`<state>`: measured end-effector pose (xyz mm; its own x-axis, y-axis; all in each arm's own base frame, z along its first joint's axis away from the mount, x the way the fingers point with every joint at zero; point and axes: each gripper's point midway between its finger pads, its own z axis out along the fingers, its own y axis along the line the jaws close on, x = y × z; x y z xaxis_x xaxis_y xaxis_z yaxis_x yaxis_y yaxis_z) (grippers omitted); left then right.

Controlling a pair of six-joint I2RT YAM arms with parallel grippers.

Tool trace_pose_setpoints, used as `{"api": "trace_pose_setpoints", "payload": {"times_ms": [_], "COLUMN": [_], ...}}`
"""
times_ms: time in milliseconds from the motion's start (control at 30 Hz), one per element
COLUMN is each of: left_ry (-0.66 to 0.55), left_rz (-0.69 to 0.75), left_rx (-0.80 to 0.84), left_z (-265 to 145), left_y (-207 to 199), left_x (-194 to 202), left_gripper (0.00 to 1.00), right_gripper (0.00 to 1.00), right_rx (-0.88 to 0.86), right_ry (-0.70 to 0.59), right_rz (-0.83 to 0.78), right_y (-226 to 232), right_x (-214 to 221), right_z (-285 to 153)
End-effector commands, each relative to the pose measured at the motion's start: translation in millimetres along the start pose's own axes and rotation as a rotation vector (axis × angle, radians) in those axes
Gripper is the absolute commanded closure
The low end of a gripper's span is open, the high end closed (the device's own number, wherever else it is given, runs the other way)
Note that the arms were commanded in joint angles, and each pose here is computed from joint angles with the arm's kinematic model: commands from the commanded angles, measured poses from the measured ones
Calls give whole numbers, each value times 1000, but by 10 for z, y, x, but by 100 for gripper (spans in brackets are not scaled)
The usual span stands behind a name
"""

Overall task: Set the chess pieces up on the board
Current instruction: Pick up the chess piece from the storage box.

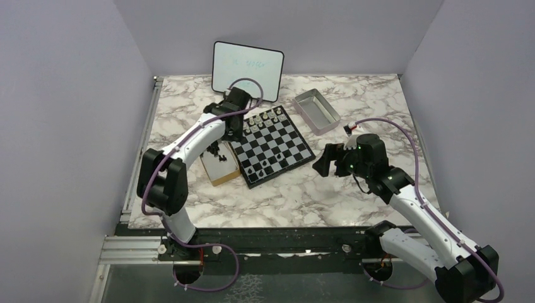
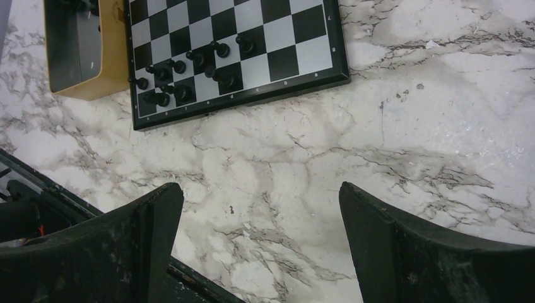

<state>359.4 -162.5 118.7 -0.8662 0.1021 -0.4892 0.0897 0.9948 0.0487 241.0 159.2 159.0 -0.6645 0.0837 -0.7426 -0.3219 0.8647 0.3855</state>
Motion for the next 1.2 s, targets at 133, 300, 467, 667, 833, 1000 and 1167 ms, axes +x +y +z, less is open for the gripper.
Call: {"api": "trace_pose_setpoints", "payload": {"times_ms": [133,300,467,667,833,1000,1167], "left_ry": [-40,-3,17,43,74,96,123], "left_rz": [-168,-222,-247,-243,-240,-242,-244], "left_rx": [-61,-59,-68,-34,-22,-16,-24], "left_z": [80,274,425,555,663,731,797], "left_y": [732,942,1058,1018,982,960,962], "left_x": [29,145,174,179,220,279,359], "left_gripper": [71,72,72,72,71,71,71], "right_gripper": [0,0,0,0,0,0,0], "right_rx": [-25,-15,-10,-15,-17,-19,-17], "right_ry": [-16,-14,-14,-15,-15,-15,-15], "right_rz": [-6,-9,-7,-6,-4,-3,-3], "right_y": [32,10,-1,11,16,17,14], "right_x": [-57,-42,-34,-47,-50,-41,-38], "right_z": [48,38,38,42,44,40,36]}}
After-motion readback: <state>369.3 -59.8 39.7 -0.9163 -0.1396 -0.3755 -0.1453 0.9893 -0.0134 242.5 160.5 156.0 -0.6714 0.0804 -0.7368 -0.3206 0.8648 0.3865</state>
